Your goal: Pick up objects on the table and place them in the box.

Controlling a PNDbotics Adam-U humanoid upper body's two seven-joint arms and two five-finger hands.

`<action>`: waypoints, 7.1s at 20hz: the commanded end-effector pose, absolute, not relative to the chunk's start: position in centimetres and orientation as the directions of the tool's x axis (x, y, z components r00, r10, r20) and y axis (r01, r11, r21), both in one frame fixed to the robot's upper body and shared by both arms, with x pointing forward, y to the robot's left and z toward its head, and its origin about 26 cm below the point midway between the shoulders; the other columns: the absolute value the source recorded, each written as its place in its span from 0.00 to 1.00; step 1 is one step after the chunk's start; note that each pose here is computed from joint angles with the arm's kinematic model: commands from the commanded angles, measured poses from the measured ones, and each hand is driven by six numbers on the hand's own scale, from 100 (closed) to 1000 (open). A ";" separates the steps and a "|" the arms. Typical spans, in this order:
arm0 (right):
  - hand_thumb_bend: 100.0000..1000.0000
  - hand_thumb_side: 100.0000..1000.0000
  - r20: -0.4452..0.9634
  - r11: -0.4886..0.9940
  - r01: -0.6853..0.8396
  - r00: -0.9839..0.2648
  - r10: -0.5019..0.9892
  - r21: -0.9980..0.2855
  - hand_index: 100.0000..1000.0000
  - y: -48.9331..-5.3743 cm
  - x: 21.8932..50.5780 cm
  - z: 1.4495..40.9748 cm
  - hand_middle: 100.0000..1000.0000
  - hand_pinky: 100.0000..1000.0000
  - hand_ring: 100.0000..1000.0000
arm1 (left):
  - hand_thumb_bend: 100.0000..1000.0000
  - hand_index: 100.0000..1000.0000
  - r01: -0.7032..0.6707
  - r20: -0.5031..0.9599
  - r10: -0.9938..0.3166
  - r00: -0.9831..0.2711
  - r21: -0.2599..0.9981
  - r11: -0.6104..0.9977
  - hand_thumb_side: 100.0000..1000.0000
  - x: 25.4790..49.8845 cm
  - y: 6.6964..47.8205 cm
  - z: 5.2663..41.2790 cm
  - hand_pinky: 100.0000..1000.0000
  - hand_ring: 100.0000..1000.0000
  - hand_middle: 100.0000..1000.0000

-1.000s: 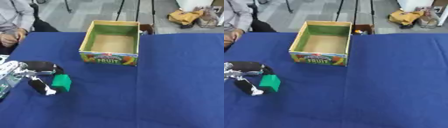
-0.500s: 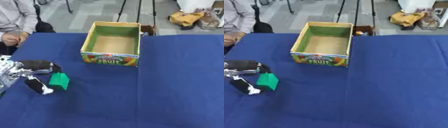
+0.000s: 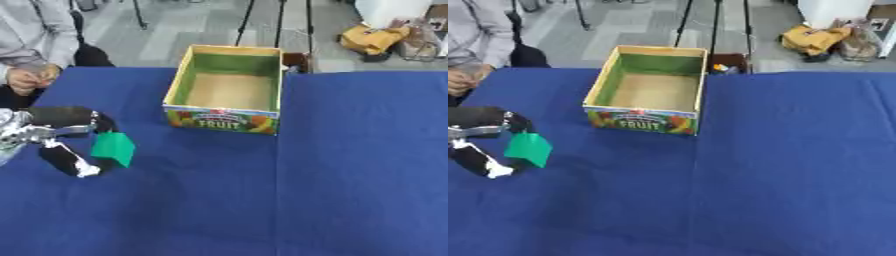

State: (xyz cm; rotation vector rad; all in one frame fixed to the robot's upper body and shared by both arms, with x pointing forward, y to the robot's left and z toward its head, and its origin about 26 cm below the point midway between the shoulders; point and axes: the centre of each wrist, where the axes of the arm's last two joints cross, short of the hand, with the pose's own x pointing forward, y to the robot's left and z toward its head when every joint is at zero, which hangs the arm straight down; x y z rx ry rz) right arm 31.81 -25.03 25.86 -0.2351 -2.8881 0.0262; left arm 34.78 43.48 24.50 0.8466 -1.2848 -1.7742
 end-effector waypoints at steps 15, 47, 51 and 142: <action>0.00 0.79 0.179 0.987 0.148 -0.971 0.156 -0.059 0.78 -24.8 31.4 27.3 0.44 0.80 0.87 | 0.00 0.48 0.023 -0.059 -0.871 -0.488 0.996 -0.080 0.34 34.1 43.6 33.2 0.67 0.73 0.62; 0.00 0.76 0.065 0.990 0.074 -0.995 0.082 -0.123 0.78 -23.6 31.4 30.1 0.42 0.80 0.88 | 0.00 0.44 -0.252 -0.008 -0.840 -0.542 0.955 0.154 0.36 36.9 44.1 39.2 0.66 0.70 0.57; 0.00 0.76 0.064 0.989 0.070 -0.995 0.079 -0.132 0.79 -23.6 31.4 30.1 0.42 0.81 0.88 | 0.00 0.43 -0.313 -0.045 -0.823 -0.566 0.935 0.164 0.33 37.1 43.6 39.9 0.65 0.69 0.56; 0.00 0.67 0.146 0.993 0.063 -0.986 0.077 -0.100 0.80 -24.2 31.4 28.5 0.42 0.83 0.90 | 0.00 1.00 -0.597 -0.130 -0.741 -0.659 0.689 0.410 0.63 36.2 42.9 36.8 0.76 0.85 0.83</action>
